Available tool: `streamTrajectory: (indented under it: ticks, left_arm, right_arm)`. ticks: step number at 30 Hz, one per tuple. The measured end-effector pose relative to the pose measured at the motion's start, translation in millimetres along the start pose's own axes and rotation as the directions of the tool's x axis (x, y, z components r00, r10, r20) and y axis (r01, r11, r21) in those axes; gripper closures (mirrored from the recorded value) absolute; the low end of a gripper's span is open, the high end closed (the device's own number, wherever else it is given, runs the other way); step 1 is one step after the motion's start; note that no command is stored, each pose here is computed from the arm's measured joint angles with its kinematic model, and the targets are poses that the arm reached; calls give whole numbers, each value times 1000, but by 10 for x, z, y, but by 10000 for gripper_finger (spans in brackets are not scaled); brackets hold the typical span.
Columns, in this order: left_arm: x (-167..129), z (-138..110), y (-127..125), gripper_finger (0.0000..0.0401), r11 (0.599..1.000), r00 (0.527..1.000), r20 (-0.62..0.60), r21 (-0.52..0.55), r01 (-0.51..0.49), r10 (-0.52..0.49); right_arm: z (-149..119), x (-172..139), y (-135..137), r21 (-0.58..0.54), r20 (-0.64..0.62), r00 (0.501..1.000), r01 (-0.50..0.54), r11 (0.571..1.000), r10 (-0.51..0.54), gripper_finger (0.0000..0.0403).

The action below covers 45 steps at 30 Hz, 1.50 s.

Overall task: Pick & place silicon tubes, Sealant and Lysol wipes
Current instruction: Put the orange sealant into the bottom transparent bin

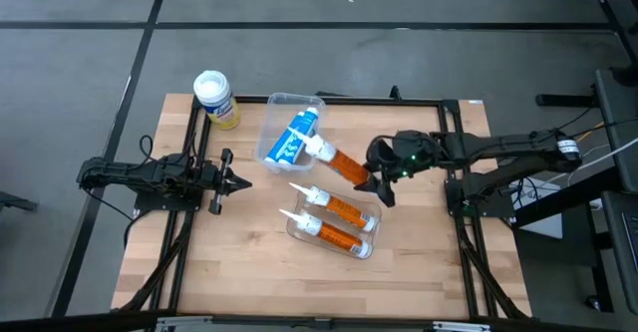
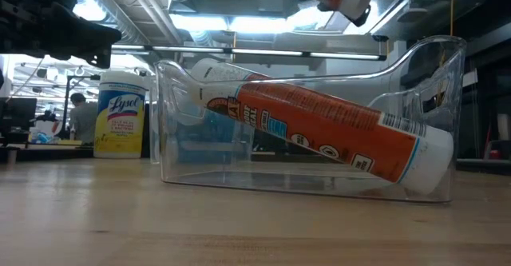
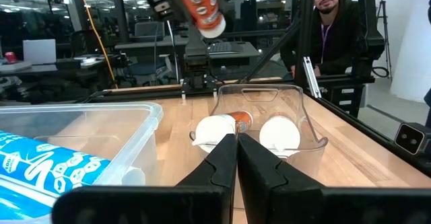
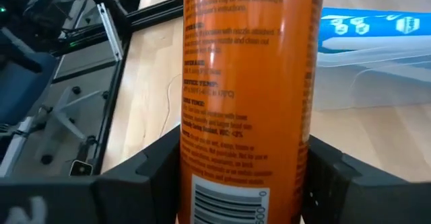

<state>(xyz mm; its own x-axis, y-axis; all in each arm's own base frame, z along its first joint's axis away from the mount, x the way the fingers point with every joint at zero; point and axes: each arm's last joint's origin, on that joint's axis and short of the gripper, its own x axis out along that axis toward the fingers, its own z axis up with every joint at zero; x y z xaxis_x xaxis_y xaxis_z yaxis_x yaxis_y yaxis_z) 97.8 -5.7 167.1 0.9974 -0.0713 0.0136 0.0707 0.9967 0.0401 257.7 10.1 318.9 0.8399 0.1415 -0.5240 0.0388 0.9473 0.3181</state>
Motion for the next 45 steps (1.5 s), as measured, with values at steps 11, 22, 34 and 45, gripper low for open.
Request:
streamTrajectory:
  ticks: [11, 22, 34, 45]
  left_arm:
    - [0, 1, 0, 392, 1000, 1000, 0, 0, 0, 0]
    - [0, 1, 0, 395, 1000, 1000, 0, 0, 0, 0]
    - [0, 0, 0, 391, 1000, 1000, 0, 0, 0, 0]
    - [0, 0, 0, 392, 1000, 1000, 0, 0, 0, 0]
  right_arm:
    - [-97, 12, 101, -39, -18, 990, 140, 989, -141, 184]
    - [-256, 299, 248, 52, -123, 985, 125, 991, -118, 184]
    - [-379, 591, 384, 87, -163, 983, 102, 991, -86, 184]
    - [-436, 747, 395, 102, -193, 980, 77, 992, -56, 184]
